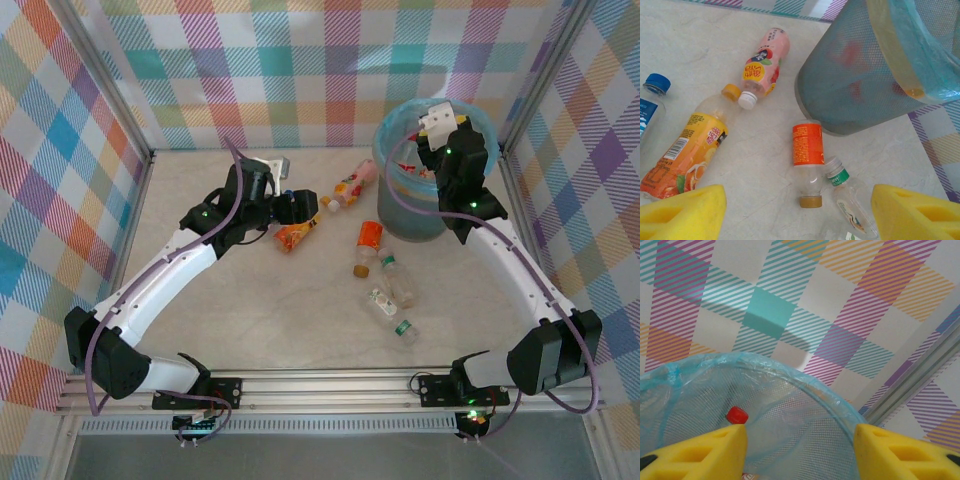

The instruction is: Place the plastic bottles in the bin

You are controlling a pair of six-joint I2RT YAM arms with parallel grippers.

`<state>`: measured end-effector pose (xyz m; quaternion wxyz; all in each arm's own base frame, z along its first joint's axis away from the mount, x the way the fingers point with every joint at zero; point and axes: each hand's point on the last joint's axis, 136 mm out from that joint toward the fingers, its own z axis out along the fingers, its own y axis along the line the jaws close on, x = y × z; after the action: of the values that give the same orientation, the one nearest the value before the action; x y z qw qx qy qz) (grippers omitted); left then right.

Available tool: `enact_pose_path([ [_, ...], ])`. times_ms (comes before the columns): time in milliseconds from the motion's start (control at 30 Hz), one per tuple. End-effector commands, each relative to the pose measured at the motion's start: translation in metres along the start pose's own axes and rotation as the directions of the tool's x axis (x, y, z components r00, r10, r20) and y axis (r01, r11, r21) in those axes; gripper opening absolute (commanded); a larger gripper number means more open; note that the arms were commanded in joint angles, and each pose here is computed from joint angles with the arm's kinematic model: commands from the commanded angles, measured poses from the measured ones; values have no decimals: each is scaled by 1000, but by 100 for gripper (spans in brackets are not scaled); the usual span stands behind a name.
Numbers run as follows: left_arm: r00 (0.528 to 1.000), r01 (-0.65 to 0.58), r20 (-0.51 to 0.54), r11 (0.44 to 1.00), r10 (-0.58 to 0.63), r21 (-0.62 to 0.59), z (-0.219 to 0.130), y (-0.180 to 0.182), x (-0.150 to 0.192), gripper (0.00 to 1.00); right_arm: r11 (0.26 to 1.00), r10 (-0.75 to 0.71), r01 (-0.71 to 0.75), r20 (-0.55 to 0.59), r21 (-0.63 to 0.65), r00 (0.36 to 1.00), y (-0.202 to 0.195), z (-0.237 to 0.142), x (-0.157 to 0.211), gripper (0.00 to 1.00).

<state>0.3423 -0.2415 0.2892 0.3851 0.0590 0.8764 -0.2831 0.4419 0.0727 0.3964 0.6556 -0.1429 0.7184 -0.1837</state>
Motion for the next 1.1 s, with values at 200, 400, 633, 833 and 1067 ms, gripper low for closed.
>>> enact_pose_path([
  [200, 1000, -16, 11, 1000, 16, -25, 3, 4, 1, 77, 988, 147, -144, 38, -58, 988, -8, -24, -17, 58],
  [400, 1000, -23, 7, 999, 24, -46, 3, 8, 3, 77, 946, 283, -268, 57, -181, 958, 0, -54, -33, 57],
  [633, 999, -29, -17, 996, 28, -88, 5, 21, 17, 77, 883, 334, -315, -6, -348, 943, 41, -85, -38, 57],
  [833, 998, -35, -53, 989, 27, -144, 8, 39, 36, 77, 797, 310, -314, -97, -515, 946, 116, -104, -32, 57],
  [1067, 998, -46, -45, 972, 37, -229, 11, 66, 38, 76, 670, 339, -459, -309, -583, 888, 185, -89, -11, 58],
])
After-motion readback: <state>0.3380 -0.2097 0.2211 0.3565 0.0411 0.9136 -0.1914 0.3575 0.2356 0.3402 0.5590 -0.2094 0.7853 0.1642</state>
